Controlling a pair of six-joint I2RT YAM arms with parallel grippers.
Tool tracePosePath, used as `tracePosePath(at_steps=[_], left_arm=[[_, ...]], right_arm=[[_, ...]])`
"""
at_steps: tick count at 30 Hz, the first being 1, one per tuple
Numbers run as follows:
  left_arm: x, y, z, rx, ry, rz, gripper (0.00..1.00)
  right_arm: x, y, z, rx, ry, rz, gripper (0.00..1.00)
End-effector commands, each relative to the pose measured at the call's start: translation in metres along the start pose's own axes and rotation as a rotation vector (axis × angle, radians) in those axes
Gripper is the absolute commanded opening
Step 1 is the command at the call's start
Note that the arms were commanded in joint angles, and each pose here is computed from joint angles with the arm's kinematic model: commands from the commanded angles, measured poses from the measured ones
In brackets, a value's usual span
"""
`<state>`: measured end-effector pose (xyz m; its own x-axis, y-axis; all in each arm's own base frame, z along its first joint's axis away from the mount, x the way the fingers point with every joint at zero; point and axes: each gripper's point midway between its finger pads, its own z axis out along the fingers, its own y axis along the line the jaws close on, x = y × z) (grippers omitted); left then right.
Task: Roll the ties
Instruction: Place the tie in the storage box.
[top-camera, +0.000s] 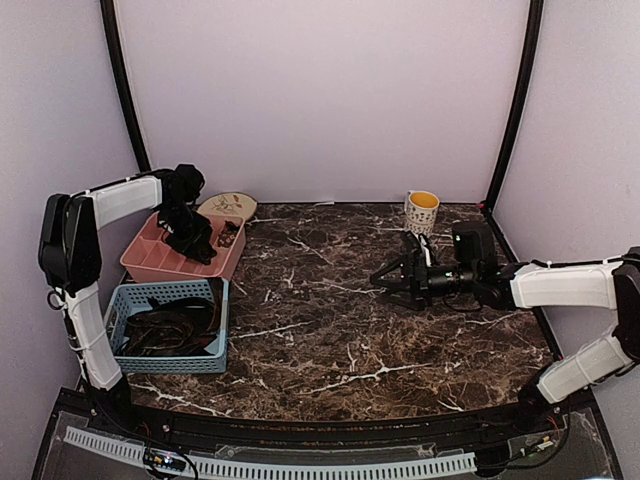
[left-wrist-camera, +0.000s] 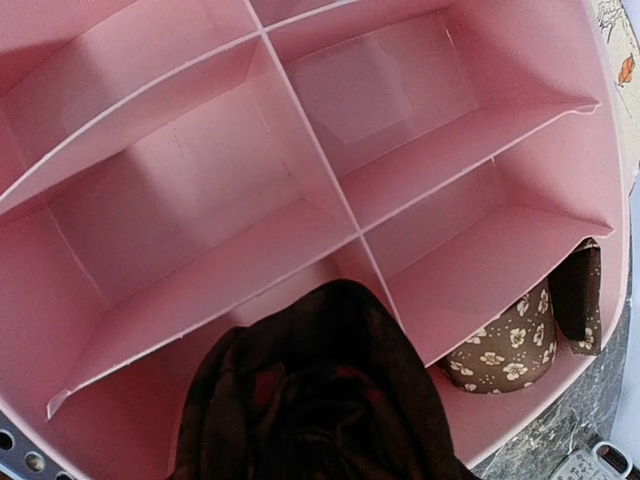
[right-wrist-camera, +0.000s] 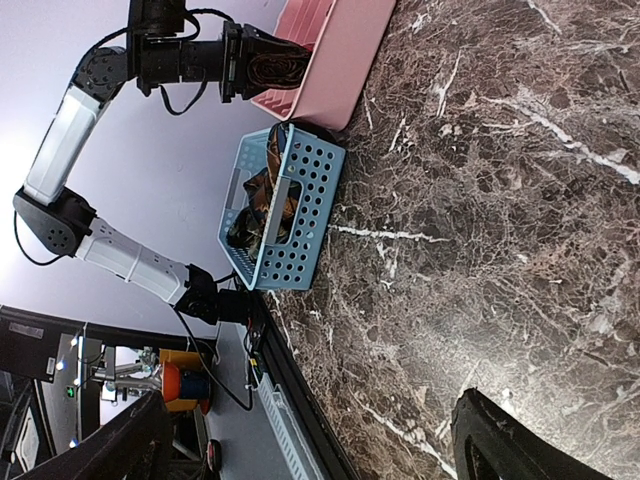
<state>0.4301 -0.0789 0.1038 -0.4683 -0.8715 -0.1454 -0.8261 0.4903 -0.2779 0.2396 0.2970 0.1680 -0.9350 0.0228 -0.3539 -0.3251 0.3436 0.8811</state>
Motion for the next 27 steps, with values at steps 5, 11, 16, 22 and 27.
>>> tracePosePath(at_steps=[5,11,16,22,27], left_arm=[[-0.011,0.019,0.019,-0.098,-0.024,-0.057,0.08],[-0.012,0.036,0.032,-0.16,-0.021,-0.094,0.08],[-0.011,0.048,0.042,-0.214,-0.024,-0.128,0.08],[-0.004,0.06,0.056,-0.266,-0.003,-0.154,0.08],[0.002,0.066,0.07,-0.292,0.02,-0.173,0.08]], right_arm=[[-0.011,0.006,0.001,-0.017,-0.018,-0.032,0.97],[-0.011,0.006,0.001,-0.013,-0.014,-0.03,0.97],[-0.011,0.004,0.001,-0.006,-0.014,-0.029,0.97],[-0.009,0.002,0.001,-0.001,-0.009,-0.027,0.97],[-0.009,0.001,0.0,0.002,-0.008,-0.024,0.97]])
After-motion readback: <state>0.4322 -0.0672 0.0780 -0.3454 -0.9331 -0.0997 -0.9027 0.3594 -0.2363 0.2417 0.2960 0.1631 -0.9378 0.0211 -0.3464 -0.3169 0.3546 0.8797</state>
